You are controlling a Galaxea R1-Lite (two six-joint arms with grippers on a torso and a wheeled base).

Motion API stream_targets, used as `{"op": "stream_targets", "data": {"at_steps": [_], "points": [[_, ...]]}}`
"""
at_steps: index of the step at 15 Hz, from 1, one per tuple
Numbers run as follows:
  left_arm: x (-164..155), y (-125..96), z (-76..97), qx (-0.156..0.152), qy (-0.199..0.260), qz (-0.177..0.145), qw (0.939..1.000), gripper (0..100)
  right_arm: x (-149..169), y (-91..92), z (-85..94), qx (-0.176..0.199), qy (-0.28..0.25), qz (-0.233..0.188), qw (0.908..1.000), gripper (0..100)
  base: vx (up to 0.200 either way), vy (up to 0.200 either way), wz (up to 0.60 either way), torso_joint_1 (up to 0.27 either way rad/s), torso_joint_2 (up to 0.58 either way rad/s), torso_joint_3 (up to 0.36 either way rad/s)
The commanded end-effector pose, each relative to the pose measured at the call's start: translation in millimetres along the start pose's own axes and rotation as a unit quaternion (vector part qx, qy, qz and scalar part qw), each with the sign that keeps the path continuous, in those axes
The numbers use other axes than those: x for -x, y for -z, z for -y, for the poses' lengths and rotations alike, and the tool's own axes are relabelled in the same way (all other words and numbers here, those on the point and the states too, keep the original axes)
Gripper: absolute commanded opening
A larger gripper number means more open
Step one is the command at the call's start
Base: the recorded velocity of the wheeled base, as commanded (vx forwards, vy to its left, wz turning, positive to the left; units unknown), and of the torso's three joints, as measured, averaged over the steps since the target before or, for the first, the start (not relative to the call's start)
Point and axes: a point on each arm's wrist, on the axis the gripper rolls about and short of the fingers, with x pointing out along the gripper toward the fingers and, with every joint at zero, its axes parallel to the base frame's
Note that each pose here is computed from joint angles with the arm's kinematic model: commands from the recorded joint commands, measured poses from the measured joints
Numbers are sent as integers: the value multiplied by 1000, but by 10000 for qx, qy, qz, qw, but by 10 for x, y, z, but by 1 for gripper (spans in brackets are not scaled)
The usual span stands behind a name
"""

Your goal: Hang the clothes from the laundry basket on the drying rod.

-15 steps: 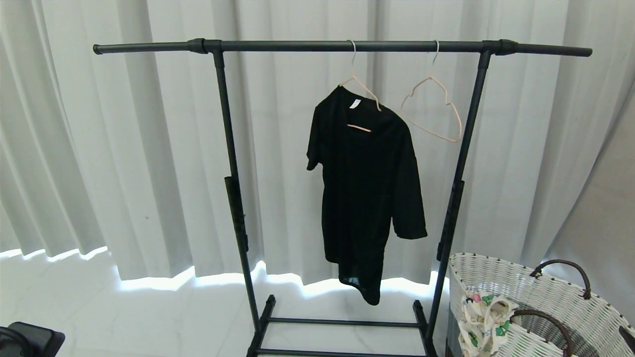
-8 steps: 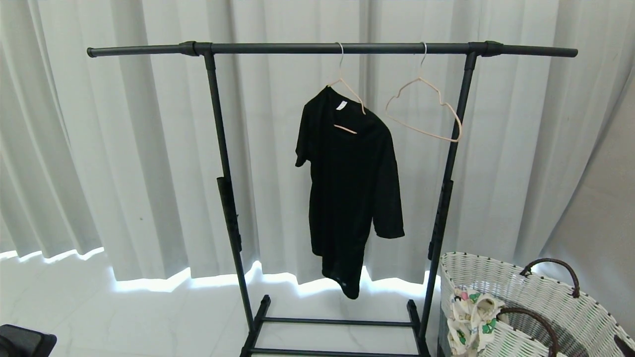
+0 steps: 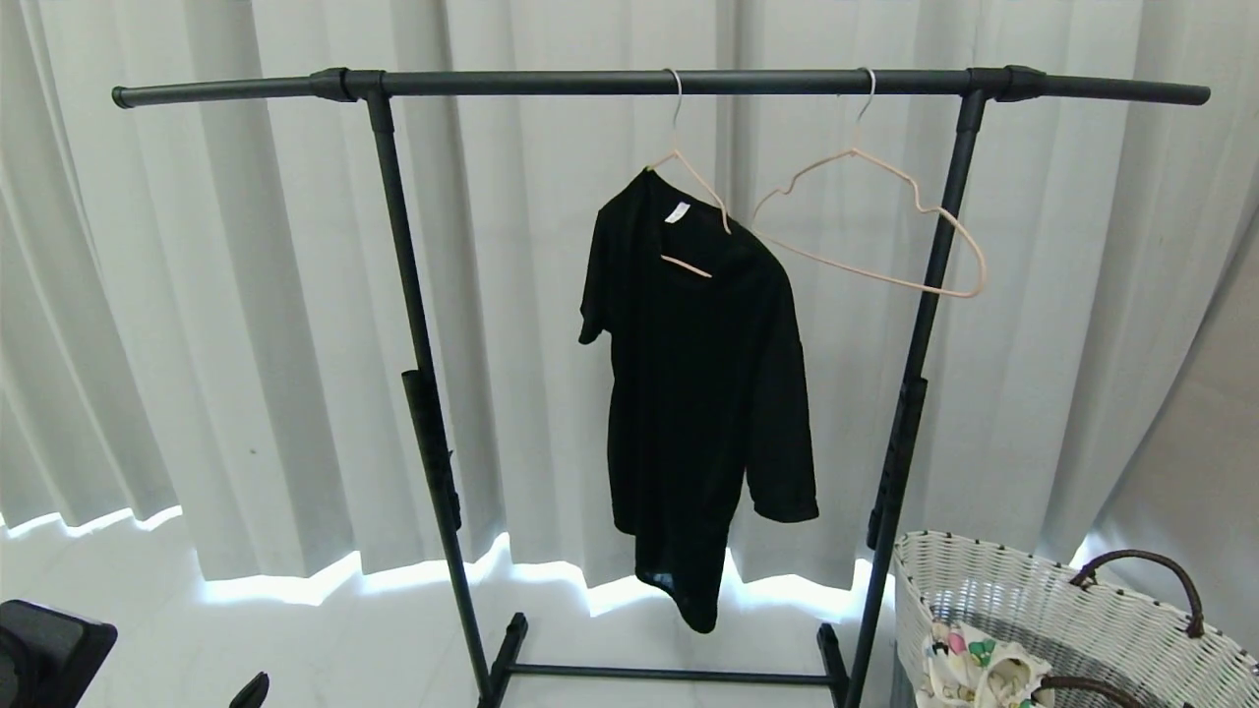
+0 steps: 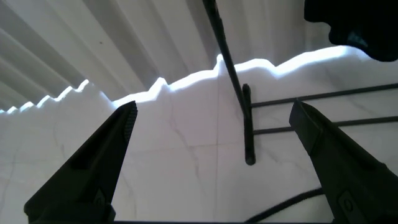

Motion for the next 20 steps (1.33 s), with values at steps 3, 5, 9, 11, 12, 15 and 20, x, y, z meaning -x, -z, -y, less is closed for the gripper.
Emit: {"op": "stream_targets", "data": {"at_steps": [3,5,9,11,12,15,20], "points": [[-82,-209,-23,-29,46,40,10000,100,-251,19,-99,-64,-726,-809,9941,100,200,0,0,2,2,6],[-93,-253,-24,-31,80,77,9999,100,-402,-50,-132,23,-884,-1075,9903,100,200,0,0,2,2,0],[-73,-282,14,-118,289,229,9993,100,-619,-38,-235,497,-1428,-1433,9781,100,0,0,0,0,0,0],[-67,-334,22,-144,370,333,9987,100,-682,-24,-255,853,-1766,-1475,9694,100,0,0,0,0,0,0],[-60,-359,29,-163,425,395,9982,100,-757,-26,-269,1079,-1990,-1537,9618,100,0,0,0,0,0,0],[-57,-360,32,-155,443,409,9981,100,-979,-54,-298,1178,-2058,-1834,9540,100,0,0,0,0,0,0],[-65,-334,60,-186,839,436,9953,100,-1080,38,-304,1193,-1944,-2226,9478,100,0,0,0,0,0,0]]}}
